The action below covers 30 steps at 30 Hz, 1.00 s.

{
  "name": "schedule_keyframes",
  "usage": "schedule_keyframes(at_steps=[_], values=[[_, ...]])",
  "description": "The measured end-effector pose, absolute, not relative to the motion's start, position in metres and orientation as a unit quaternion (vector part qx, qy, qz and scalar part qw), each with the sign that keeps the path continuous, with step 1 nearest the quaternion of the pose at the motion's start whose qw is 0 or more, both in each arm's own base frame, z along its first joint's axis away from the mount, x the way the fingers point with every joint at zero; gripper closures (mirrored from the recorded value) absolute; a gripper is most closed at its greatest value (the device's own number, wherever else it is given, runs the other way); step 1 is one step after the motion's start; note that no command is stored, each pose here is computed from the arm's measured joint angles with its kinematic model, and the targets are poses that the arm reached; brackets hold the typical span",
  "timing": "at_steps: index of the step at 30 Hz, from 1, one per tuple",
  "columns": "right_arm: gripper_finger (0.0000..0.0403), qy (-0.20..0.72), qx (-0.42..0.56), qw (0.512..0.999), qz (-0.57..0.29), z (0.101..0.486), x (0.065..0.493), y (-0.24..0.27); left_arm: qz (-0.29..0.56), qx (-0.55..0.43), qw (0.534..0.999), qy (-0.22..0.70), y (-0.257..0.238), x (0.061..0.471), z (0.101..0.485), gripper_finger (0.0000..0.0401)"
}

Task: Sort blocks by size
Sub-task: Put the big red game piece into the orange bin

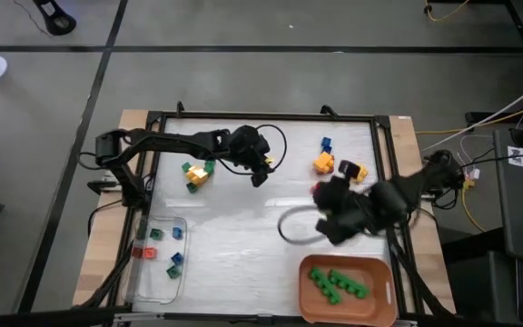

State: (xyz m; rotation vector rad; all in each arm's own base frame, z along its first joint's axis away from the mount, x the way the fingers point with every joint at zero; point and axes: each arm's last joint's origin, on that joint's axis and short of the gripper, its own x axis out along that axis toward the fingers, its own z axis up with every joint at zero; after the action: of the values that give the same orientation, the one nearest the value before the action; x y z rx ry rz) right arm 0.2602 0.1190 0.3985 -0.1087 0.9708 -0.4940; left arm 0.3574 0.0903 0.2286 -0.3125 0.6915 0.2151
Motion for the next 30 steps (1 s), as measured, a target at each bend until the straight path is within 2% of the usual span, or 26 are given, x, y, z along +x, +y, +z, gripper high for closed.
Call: schedule_keyframes(at_steps=[6, 12, 22, 30], values=[[0.0267, 0.54, 0.018, 0.802, -0.254, 0.374, 0.273, 0.077, 0.092, -0.117, 0.918, 0.367, 0.089, 0.353, 0.227, 0.0231], [0.0267, 0.589, 0.064, 0.736, -0.328, 0.331, 0.254, 0.034, 0.076, -0.083, 0.915, 0.388, 0.088, 0.349, 0.225, 0.0231], [0.0267, 0.613, 0.136, 0.689, -0.362, 0.275, 0.254, -0.004, 0.07, -0.07, 0.913, 0.396, 0.088, 0.348, 0.224, 0.0231], [0.0267, 0.602, 0.209, 0.684, -0.355, 0.251, 0.257, -0.022, 0.071, -0.071, 0.912, 0.397, 0.088, 0.348, 0.223, 0.0231]])
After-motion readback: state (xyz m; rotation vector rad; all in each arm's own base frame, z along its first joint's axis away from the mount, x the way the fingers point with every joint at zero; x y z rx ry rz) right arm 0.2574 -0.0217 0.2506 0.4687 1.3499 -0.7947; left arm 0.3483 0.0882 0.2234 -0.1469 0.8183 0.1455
